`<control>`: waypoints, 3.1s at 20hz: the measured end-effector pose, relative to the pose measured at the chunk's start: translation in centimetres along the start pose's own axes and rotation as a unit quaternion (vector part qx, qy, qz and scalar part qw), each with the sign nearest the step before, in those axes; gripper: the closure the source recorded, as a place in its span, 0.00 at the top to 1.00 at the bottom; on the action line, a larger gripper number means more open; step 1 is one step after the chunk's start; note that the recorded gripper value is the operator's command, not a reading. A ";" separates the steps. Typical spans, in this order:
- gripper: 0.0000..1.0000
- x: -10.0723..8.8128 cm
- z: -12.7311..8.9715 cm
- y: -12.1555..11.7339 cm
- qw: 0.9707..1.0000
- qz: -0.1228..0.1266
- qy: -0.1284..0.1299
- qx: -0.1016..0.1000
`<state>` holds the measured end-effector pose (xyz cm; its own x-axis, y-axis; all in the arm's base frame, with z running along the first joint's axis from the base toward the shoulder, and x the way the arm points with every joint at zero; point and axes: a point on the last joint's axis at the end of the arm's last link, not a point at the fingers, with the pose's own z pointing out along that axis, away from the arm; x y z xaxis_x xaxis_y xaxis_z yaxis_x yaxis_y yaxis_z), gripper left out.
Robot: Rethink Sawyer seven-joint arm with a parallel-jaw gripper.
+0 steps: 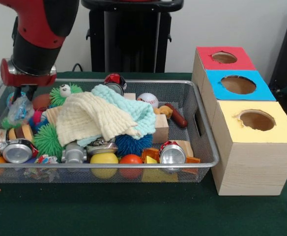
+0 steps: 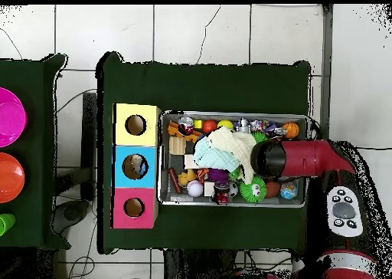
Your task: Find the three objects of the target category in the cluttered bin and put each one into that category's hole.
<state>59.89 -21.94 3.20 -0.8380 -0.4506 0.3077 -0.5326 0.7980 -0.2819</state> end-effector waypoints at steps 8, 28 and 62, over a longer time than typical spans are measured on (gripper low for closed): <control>0.00 -3.2 -4.0 2.6 0.998 0.023 -0.035 -0.041; 0.00 -3.7 -13.0 8.4 0.973 0.052 0.040 -0.220; 0.00 -10.4 -17.6 7.8 0.953 0.112 -0.113 -0.256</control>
<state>66.55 -3.96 13.79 -0.9589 -0.2746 0.0711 -0.2584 0.9490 0.1806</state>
